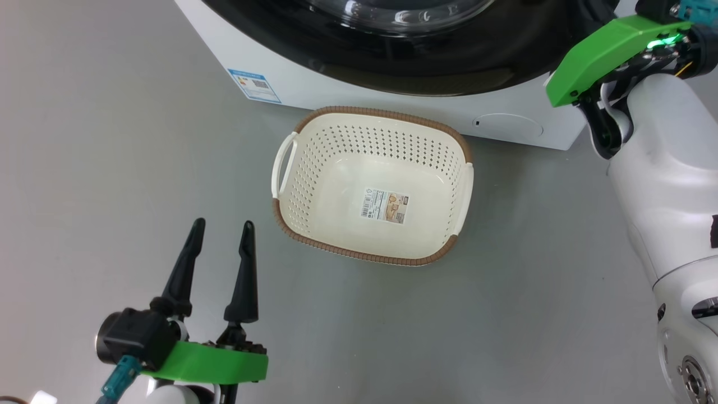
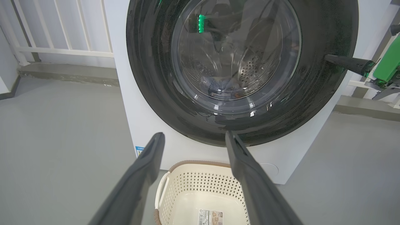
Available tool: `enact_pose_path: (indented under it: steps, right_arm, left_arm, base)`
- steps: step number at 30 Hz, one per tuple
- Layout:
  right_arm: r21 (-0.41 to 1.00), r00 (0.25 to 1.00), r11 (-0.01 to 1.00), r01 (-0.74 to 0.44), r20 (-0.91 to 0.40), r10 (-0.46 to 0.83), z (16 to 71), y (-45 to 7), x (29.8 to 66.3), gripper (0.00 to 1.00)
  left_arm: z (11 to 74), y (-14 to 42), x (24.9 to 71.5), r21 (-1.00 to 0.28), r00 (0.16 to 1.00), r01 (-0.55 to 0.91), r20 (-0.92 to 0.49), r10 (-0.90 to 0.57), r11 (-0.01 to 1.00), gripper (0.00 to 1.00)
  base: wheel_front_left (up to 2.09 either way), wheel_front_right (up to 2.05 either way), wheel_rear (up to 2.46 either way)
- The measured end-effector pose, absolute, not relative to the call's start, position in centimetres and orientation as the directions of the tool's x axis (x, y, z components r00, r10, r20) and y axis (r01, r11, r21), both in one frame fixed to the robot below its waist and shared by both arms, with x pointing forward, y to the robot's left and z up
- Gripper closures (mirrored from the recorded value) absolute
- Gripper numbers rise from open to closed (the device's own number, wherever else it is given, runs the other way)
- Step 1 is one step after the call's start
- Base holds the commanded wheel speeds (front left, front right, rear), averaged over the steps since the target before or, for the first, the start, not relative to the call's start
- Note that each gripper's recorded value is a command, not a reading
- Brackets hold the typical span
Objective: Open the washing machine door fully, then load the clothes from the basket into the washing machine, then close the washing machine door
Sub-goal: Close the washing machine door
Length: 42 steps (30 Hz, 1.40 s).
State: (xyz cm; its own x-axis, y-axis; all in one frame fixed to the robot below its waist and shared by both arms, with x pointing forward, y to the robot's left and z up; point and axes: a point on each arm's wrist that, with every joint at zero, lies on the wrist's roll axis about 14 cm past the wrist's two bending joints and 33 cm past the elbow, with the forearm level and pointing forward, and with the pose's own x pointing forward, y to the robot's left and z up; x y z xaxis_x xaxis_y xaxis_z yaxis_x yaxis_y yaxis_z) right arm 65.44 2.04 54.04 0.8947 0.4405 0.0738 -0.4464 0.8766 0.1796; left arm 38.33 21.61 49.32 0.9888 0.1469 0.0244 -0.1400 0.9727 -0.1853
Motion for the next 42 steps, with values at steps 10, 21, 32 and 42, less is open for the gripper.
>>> enact_pose_path:
  steps: [10,21,32,42]
  right_arm:
    - [0.16,0.893,0.879,-0.449,0.101,0.438,55.2,2.0,65.4,1.0]
    - [0.131,0.87,0.861,-0.491,0.123,0.477,54.5,2.1,62.3,1.0]
    - [0.169,0.881,0.865,-0.472,0.126,0.456,52.2,-1.8,54.3,1.0]
    - [0.169,0.925,0.91,-0.379,0.088,0.37,50.8,-6.4,48.3,0.0]
  left_arm:
    - [49.4,21.5,38.4,-0.188,0.989,-0.135,0.029,0.143,0.973,0.0]
    - [49.6,21.2,38.9,-0.183,0.99,-0.123,0.04,0.132,0.975,0.0]
    - [50.7,19.8,39.0,-0.168,0.994,-0.057,0.081,0.072,0.984,0.0]
    - [50.8,18.2,37.6,-0.184,0.996,-0.01,0.083,0.026,0.983,0.0]
  base:
    - [0.0,0.0,0.0]
    - [0.0,0.0,0.0]
    - [0.0,0.0,0.0]
    - [0.0,0.0,0.0]
